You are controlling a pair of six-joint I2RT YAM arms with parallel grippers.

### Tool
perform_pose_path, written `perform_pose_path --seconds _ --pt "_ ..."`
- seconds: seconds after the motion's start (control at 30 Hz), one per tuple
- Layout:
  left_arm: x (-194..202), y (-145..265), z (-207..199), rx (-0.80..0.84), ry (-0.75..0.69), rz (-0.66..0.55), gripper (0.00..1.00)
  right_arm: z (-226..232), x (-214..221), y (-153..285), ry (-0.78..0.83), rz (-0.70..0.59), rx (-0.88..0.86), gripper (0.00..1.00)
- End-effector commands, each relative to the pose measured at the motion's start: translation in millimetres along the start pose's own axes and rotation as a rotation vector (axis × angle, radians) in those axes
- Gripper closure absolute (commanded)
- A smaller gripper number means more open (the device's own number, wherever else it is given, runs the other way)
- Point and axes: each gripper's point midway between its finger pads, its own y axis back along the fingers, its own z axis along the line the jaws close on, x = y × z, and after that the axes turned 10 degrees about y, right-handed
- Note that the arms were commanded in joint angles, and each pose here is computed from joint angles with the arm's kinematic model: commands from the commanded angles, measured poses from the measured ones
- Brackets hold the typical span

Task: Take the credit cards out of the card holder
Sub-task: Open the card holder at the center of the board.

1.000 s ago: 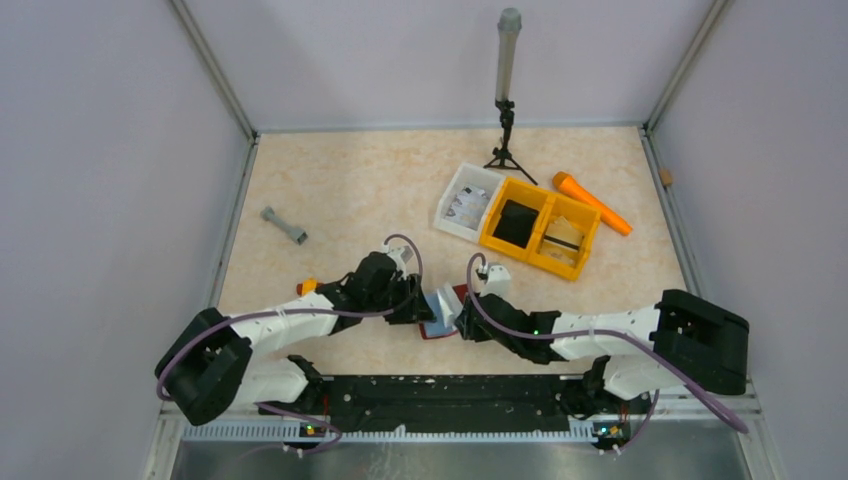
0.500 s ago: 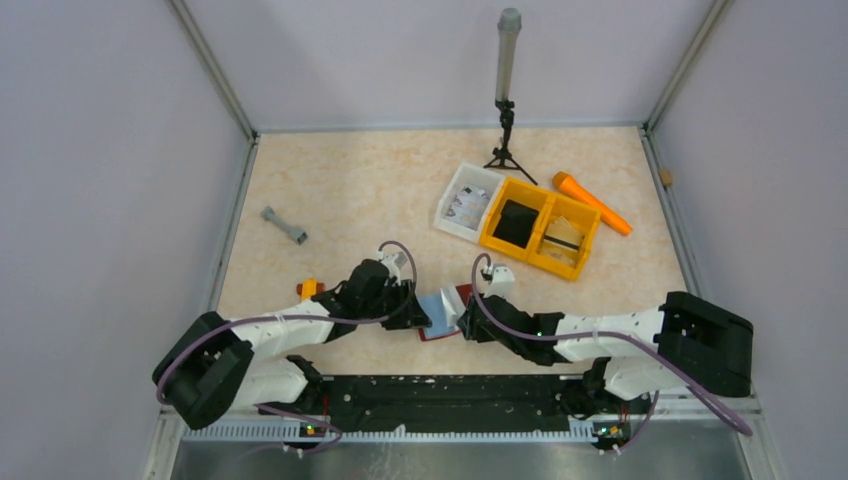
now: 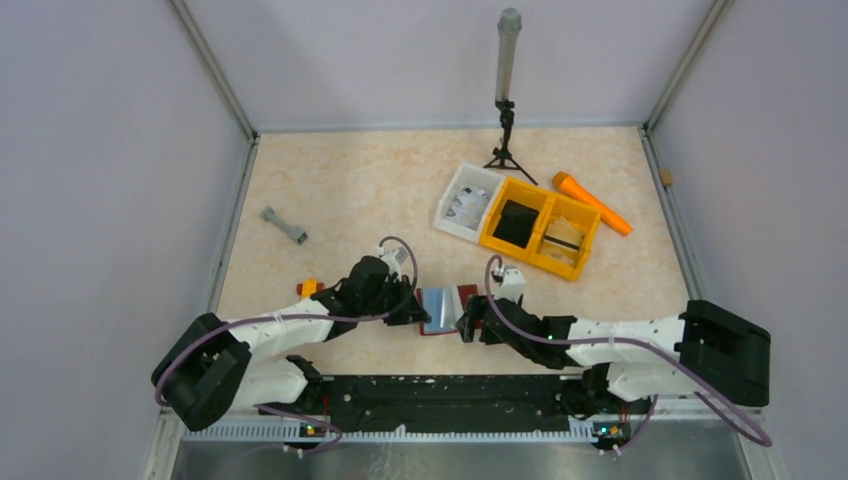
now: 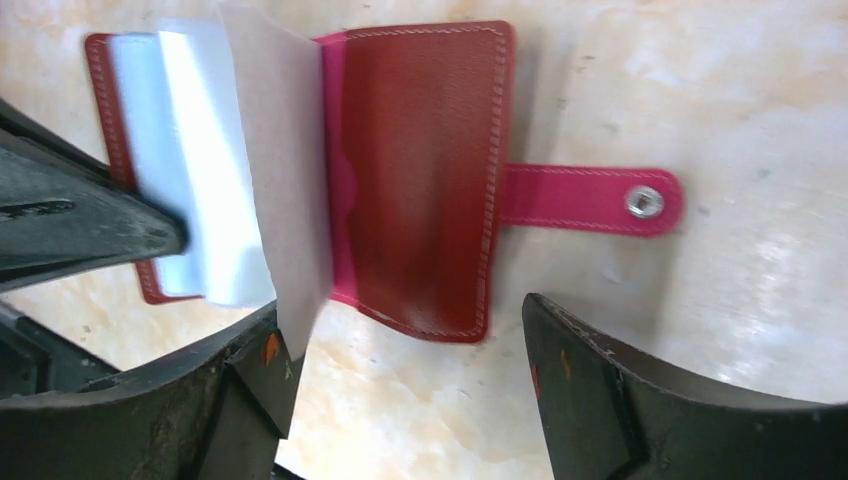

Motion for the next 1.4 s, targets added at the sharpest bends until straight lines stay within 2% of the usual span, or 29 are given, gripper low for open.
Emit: perform_pose_path --seconds 0.0,0.17,0.43,0.57,0.67,0.73,0.9,1.07,1.23,1.37 --pt "-11.6 5.9 -3.3 -0.026 -0.053 -0.041 0.96 -32.0 -1.0 12.7 0.027 -0.003 0.125 0.19" --pt "-8.6 7.9 -5.9 -0.033 -0.061 -0.01 0.95 -21.0 -26.5 27.4 0.104 -0.031 0.099 0.2" --pt "-8.9 5.9 -7.8 -0.036 -0.055 0.003 0.91 54.4 -78.0 51.6 0.155 -0.125 -0.174 0.44" --pt "-9.4 6.9 -11.8 -0.029 -0.052 0.007 0.82 84.7 -82.6 44.6 0.187 -0.107 -0.233 0.57" --pt "-10.5 9.3 -15.5 -0.02 -0.054 0.003 0.8 107.8 -85.6 39.3 0.204 -0.103 -0.282 0.63" --pt "-10.9 10.8 -17.7 -0.015 -0.058 0.002 0.79 120.4 -85.3 34.1 0.205 -0.095 -0.317 0.63" --pt "-11.0 12.5 -19.8 -0.011 -0.06 0.003 0.79 110.8 -69.7 10.1 0.19 -0.039 -0.221 0.67" --pt "-10.2 13.1 -20.5 -0.007 -0.063 0.005 0.79 77.4 -46.7 -11.7 0.189 0.026 -0.05 0.68" --pt "-10.5 14.6 -23.0 0.003 -0.065 0.004 0.79 57.7 -26.9 -21.8 0.163 0.076 -0.011 0.7" --pt "-10.9 18.0 -27.6 0.02 -0.067 -0.003 0.74 50.8 -19.6 -22.3 0.131 0.085 -0.019 0.71"
